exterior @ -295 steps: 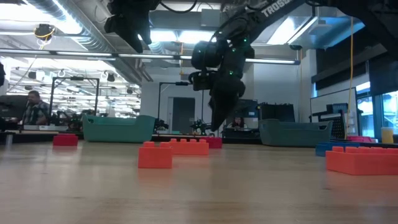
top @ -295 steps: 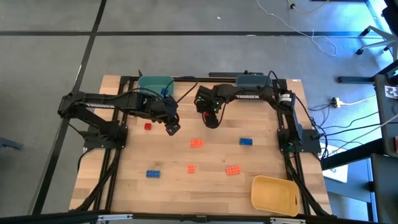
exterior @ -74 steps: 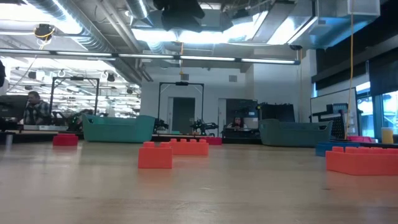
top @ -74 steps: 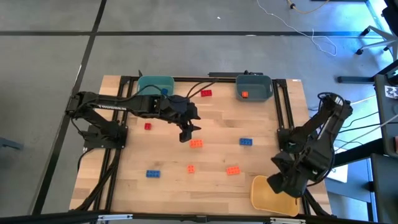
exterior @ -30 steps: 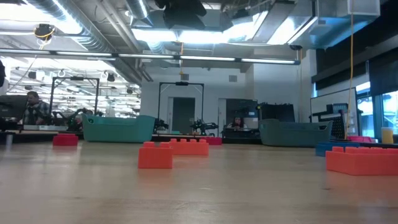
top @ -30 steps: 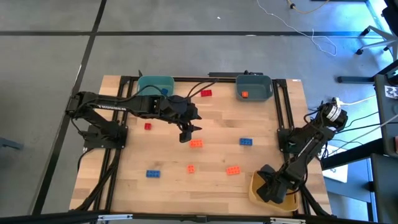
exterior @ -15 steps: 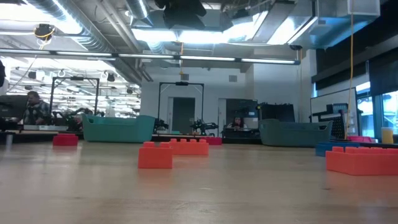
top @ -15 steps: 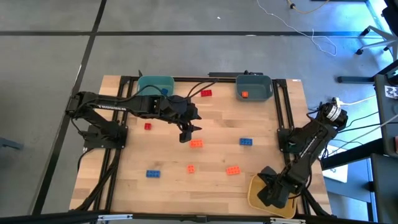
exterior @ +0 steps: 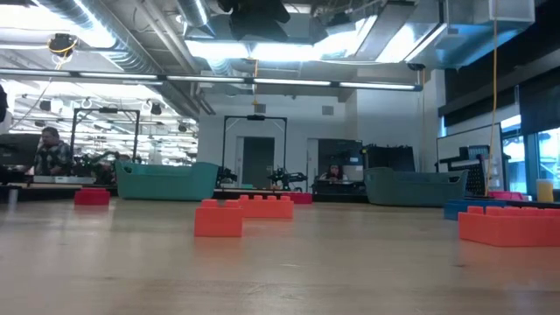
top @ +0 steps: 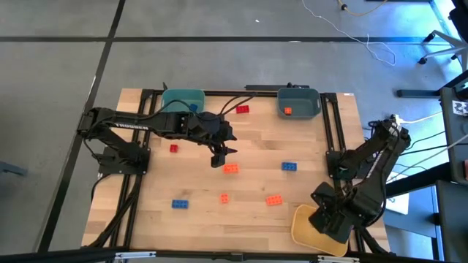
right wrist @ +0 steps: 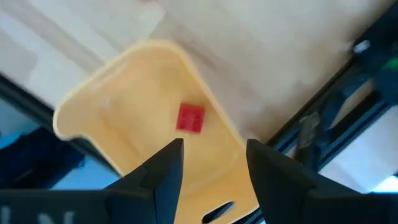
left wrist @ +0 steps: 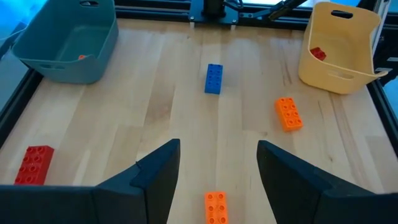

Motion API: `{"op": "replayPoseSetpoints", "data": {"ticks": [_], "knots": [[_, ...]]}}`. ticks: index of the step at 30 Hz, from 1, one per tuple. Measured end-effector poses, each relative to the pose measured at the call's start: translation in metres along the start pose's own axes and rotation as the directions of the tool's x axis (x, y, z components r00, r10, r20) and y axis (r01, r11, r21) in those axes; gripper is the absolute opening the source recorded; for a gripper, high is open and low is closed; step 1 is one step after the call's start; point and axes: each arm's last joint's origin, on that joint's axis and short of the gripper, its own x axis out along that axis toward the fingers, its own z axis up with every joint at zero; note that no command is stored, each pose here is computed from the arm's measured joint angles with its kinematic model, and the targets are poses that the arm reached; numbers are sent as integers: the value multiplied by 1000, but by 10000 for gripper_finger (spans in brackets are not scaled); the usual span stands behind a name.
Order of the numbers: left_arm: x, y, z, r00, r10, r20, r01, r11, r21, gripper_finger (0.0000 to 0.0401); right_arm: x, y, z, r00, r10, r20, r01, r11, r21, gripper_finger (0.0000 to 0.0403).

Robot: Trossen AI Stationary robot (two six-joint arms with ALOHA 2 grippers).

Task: Sort & place blocks by color
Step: Put the orange game piece into the dark blue bin

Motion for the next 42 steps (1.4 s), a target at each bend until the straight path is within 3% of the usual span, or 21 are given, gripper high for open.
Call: {"op": "replayPoseSetpoints", "data": {"ticks": [9, 15, 25, 29, 37, 42], "knots": [[0, -3, 0, 1000, -8, -2, 8, 1000, 4, 208, -3, 7, 34, 1000, -11, 4, 11, 986, -164, 160], [0, -3, -1, 1000, -8, -10, 8, 1000, 4, 208, -2, 13, 67, 1000, 11, 13, -6, 940, -340, 159], [0, -3, -1, 1000, -7, -5, 7, 1000, 3, 208, 1, 10, 112, 999, -2, 35, 18, 898, -440, 159], [0, -3, -1, 1000, -20, -10, 20, 999, -47, 208, 2, 9, 127, 999, -1, 48, 24, 877, -480, 159], [-5, -3, -22, 971, -66, -232, 65, 998, -12, 208, 3, 7, 152, 998, 31, 63, 4, 866, -499, 159], [-6, -1, -29, 955, 13, -295, 10, 997, 76, 208, 4, 5, 164, 996, 49, 73, -6, 862, -507, 159]]}}
